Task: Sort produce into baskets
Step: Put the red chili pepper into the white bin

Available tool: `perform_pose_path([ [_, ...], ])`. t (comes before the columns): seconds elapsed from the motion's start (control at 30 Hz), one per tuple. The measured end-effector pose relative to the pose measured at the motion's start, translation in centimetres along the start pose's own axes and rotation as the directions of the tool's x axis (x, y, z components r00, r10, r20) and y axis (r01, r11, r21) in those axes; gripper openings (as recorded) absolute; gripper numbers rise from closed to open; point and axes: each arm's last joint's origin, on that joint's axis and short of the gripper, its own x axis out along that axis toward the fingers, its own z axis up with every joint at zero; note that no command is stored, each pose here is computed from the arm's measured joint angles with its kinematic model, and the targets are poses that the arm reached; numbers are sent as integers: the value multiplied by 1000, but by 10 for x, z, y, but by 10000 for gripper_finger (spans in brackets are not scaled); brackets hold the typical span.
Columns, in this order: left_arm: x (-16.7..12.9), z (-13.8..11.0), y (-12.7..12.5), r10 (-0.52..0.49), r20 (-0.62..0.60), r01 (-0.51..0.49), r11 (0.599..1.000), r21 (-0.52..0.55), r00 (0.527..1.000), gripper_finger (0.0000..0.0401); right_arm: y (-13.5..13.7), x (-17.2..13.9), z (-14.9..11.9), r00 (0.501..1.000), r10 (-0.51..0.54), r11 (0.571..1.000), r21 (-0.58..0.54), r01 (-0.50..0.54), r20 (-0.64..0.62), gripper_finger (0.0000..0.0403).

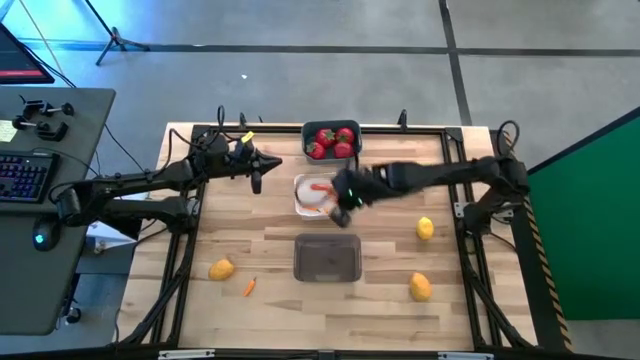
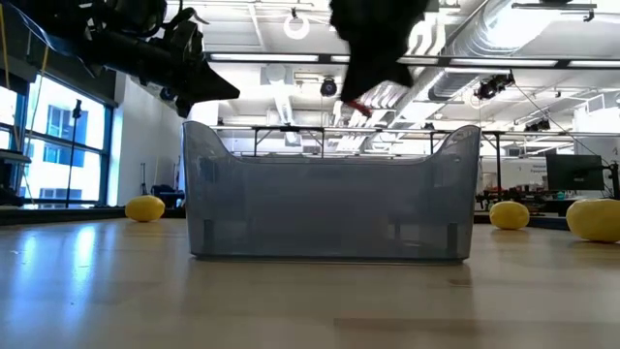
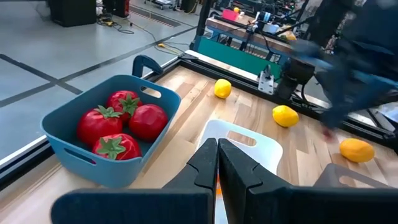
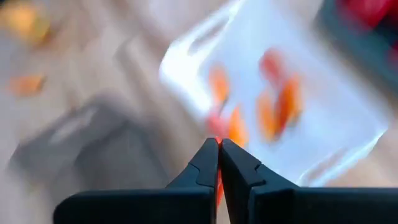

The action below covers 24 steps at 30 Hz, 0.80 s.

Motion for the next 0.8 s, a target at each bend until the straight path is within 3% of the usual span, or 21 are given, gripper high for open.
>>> perform_pose_path([
  [0.13,0,0,0,-1,-3,1,1000,4,1000,0,-36,28,32,993,-43,999,-16,45,110,0],
  [0.23,0,-1,0,1,-7,-1,1000,8,1000,0,-58,58,46,993,-6,1000,-20,8,119,0],
  [0.37,0,-4,1,8,-42,-8,1000,-8,999,0,-72,94,48,996,55,998,-47,-51,71,0],
  [0.53,0,-11,0,14,-124,-23,997,-68,992,0,-76,117,42,994,110,992,-65,-109,7,3],
  [0.63,0,-7,-6,8,-182,-25,995,-95,983,0,-77,122,37,990,135,984,-109,-139,-42,26],
  [0.8,-2,6,-23,35,-248,-63,992,-107,968,0,-79,122,38,989,142,980,-130,-148,-49,106],
])
